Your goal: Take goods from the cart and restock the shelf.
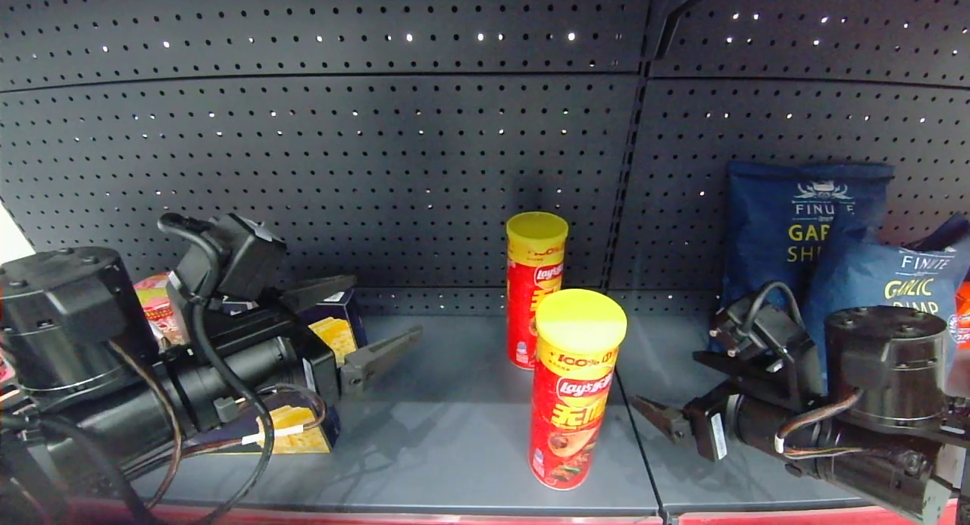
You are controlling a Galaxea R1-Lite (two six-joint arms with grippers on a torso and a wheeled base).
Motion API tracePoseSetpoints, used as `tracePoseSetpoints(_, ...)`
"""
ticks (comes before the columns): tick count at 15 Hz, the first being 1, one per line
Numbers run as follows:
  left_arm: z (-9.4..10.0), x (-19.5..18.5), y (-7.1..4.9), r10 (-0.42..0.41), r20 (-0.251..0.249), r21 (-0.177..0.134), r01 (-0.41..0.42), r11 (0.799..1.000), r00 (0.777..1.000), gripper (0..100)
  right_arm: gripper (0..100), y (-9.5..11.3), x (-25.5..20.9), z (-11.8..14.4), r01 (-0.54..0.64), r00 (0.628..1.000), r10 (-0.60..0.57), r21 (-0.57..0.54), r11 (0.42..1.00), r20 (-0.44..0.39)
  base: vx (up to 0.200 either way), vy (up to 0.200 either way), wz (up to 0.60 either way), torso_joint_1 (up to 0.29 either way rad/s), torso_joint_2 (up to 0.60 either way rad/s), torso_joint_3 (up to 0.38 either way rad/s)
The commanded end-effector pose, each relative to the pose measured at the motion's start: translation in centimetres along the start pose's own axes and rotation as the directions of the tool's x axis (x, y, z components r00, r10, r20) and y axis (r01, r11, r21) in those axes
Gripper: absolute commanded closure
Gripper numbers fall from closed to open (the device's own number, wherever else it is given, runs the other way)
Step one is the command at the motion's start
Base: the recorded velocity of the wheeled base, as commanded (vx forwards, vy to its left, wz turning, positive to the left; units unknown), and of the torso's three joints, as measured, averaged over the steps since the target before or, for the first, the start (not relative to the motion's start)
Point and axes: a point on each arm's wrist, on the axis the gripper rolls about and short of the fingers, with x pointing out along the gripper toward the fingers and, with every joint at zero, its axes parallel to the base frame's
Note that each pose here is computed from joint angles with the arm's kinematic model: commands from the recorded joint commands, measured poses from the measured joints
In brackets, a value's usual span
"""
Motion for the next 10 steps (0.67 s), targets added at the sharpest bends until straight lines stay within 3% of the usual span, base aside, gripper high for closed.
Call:
tracePoseSetpoints(1,0.0,-0.9,-0.2,0.001,0.008,0.003,-0.001,1.0,1.0,0,0,1.0,0.4,-0.5,-0.036,0.999,0.035,-0.017,0.999,-0.025,0.0,0.0,0.0,0.0,0.0,0.0)
tracePoseSetpoints(10,-0.2,-1.0,-0.3,-0.002,-0.001,0.0,0.002,1.0,1.0,0,0,2.5,2.3,-0.7,-0.083,0.996,0.081,-0.038,0.996,-0.046,0.0,0.0,0.0,0.0,0.0,0.0)
